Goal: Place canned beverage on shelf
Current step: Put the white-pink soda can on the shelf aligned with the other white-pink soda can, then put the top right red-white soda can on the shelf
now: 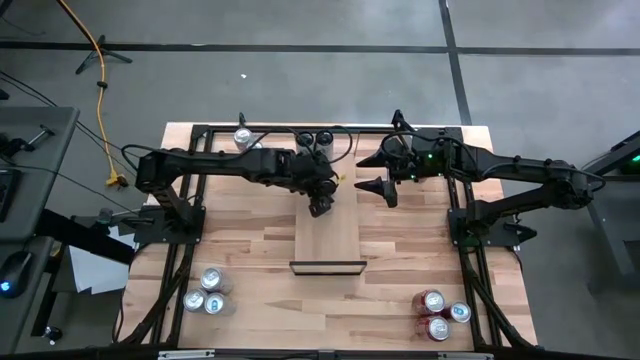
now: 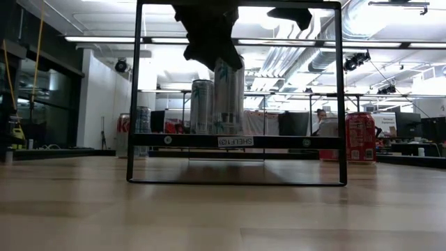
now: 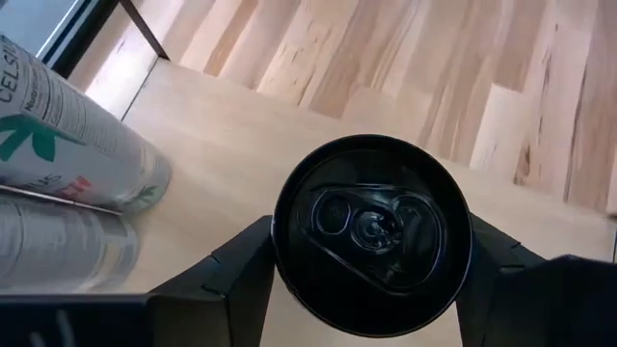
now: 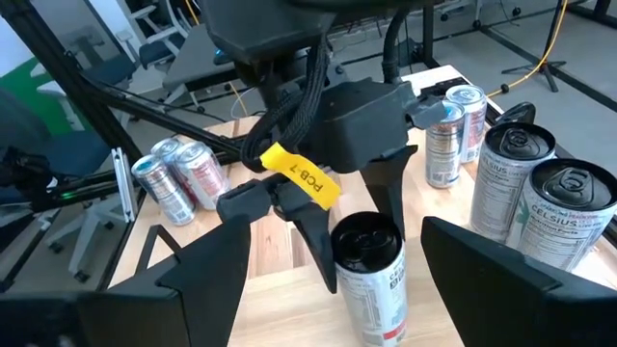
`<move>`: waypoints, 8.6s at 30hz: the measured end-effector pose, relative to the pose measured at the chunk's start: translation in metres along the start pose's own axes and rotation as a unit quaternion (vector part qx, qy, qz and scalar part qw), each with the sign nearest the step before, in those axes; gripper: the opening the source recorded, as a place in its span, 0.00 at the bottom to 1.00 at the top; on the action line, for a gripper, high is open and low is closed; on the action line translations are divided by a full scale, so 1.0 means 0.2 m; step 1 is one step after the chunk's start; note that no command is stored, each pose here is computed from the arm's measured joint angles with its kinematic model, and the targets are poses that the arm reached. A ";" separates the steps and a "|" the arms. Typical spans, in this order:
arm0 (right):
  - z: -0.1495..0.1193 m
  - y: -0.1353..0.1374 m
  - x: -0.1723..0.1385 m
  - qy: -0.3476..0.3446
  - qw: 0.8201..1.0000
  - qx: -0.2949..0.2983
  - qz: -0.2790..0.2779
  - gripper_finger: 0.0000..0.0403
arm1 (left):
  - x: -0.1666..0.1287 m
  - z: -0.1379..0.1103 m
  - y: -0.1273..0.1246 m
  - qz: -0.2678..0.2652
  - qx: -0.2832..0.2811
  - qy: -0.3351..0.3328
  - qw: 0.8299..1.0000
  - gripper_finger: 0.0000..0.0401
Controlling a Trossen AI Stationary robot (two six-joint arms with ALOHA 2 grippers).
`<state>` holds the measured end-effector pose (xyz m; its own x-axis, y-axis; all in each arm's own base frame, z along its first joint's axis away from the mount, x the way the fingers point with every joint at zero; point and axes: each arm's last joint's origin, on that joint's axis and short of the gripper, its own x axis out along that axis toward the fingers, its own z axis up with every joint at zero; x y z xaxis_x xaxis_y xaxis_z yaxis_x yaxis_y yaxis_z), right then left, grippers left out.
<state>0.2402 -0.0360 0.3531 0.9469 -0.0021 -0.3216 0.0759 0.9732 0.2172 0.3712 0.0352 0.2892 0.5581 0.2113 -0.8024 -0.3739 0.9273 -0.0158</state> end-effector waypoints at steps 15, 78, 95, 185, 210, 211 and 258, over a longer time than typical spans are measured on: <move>0.00 0.00 0.00 -0.001 1.000 -0.001 0.000 0.72 | -0.01 0.00 0.01 0.001 0.000 0.002 1.000 0.50; -0.49 0.21 0.78 0.025 0.897 0.418 -0.139 0.00 | -0.85 -0.46 0.28 -0.068 -0.154 -0.271 0.948 0.80; -0.45 0.10 0.78 -0.058 0.877 0.420 -0.223 0.00 | -0.85 -0.46 0.28 -0.044 -0.134 -0.277 0.951 0.80; -0.29 -0.51 0.48 0.084 0.931 0.218 -0.281 0.00 | -0.81 -0.45 0.28 -0.012 -0.135 -0.274 0.952 0.80; 0.02 -0.09 -0.26 -0.021 0.992 0.060 -0.105 0.00 | -0.67 -0.54 0.29 -0.099 -0.115 -0.421 0.894 0.80; 0.01 -0.07 -0.26 -0.019 0.993 0.057 -0.100 0.00 | -0.67 -0.55 0.29 -0.105 -0.122 -0.431 0.888 0.80; -0.38 -0.51 -0.32 0.215 0.663 0.409 -0.590 0.82 | -0.69 -0.56 0.31 -0.043 -0.104 -0.460 0.881 0.80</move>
<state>0.1487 -0.1166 0.2813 -0.0851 -0.4133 -0.9066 0.9941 -0.0970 -0.0491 0.1873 0.0293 0.3317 0.9191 0.3930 0.0275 -0.3759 0.8956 -0.2380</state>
